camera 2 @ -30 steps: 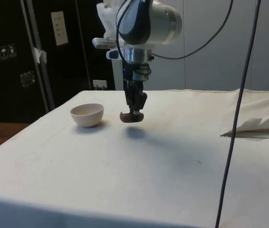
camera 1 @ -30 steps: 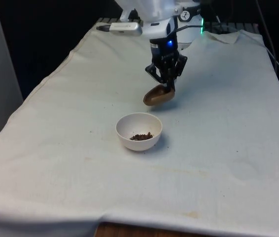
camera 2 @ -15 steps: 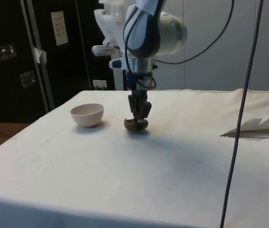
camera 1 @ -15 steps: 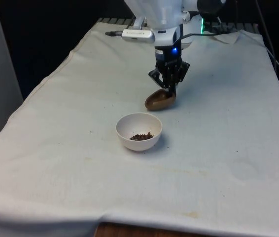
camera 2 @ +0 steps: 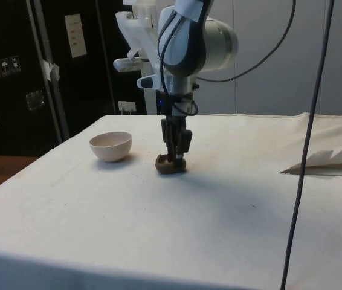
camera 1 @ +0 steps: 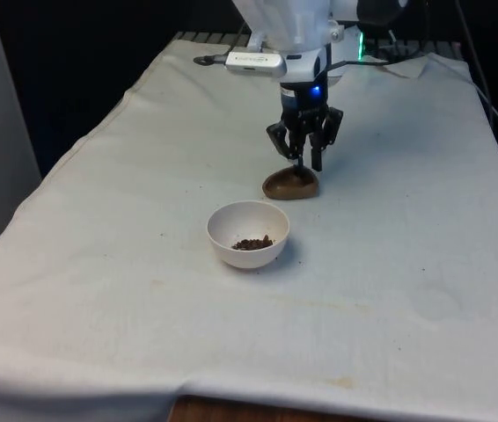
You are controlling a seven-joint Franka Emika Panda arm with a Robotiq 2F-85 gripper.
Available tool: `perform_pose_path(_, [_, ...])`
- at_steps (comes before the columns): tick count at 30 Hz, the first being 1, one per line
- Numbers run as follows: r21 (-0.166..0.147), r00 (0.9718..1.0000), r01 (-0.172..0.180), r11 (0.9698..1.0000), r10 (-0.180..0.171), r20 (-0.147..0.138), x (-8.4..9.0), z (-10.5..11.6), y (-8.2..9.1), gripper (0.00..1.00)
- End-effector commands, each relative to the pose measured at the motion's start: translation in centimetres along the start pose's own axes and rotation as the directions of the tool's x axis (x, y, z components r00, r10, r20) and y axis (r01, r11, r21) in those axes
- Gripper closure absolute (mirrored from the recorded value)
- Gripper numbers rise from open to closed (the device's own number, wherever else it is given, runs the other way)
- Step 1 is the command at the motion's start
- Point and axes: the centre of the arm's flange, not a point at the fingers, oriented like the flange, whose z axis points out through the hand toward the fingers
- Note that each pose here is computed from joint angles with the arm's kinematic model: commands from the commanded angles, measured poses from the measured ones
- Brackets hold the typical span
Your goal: Pour the coffee beans from the cup into the bowl.
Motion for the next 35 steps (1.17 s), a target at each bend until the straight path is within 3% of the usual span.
perform_pose_path(1, [0.0,1.0,0.0,1.0,0.0,0.0,0.0,0.0,0.0,0.6])
perform_pose_path(2, [-0.015,1.0,-0.002,0.9999,0.002,0.007,-0.2,0.1,-0.1,0.6])
perform_pose_path(5, [-0.015,1.0,-0.002,0.9999,0.002,0.007,-0.2,0.1,-0.1,0.45])
perform_pose_path(6, [-0.015,1.0,-0.001,0.9999,0.001,0.007,-0.2,0.1,-0.1,0.32])
perform_pose_path(9, [-0.016,1.0,-0.001,0.9999,0.001,0.006,-0.2,0.1,-0.1,0.16])
perform_pose_path(10, [-0.001,1.0,0.001,1.0,-0.001,-0.001,0.1,0.0,-0.1,0.11])
perform_pose_path(11, [-0.016,1.0,-0.002,0.9999,0.002,0.006,-0.2,0.1,-0.1,0.11])
perform_pose_path(13, [-0.014,1.0,-0.002,0.9999,0.002,0.001,0.1,-0.7,0.0,0.0])
perform_pose_path(18, [-0.018,0.9999,-0.005,0.9998,0.005,-0.013,0.7,-2.1,0.1,0.0])
perform_pose_path(19, [-0.011,0.9996,-0.002,0.9999,0.002,-0.03,1.1,-2.0,0.0,0.0])
perform_pose_path(20, [-0.018,0.9999,-0.005,0.9998,0.005,-0.015,0.8,-2.3,0.1,0.0])
perform_pose_path(27, [-0.021,0.9997,-0.011,0.9997,0.011,-0.02,2.2,-4.5,0.4,0.0])
perform_pose_path(28, [-0.016,0.9994,-0.008,0.9998,0.008,-0.035,2.2,-4.5,0.2,0.0])
perform_pose_path(29, [-0.021,0.9997,-0.014,0.9997,0.014,-0.02,2.3,-4.7,0.5,0.0])
perform_pose_path(34, [-0.018,0.9997,-0.018,0.9997,0.018,-0.017,3.3,-6.0,0.8,0.0])
perform_pose_path(35, [-0.014,0.9994,-0.014,0.9998,0.014,-0.031,3.4,-5.9,0.7,0.0])
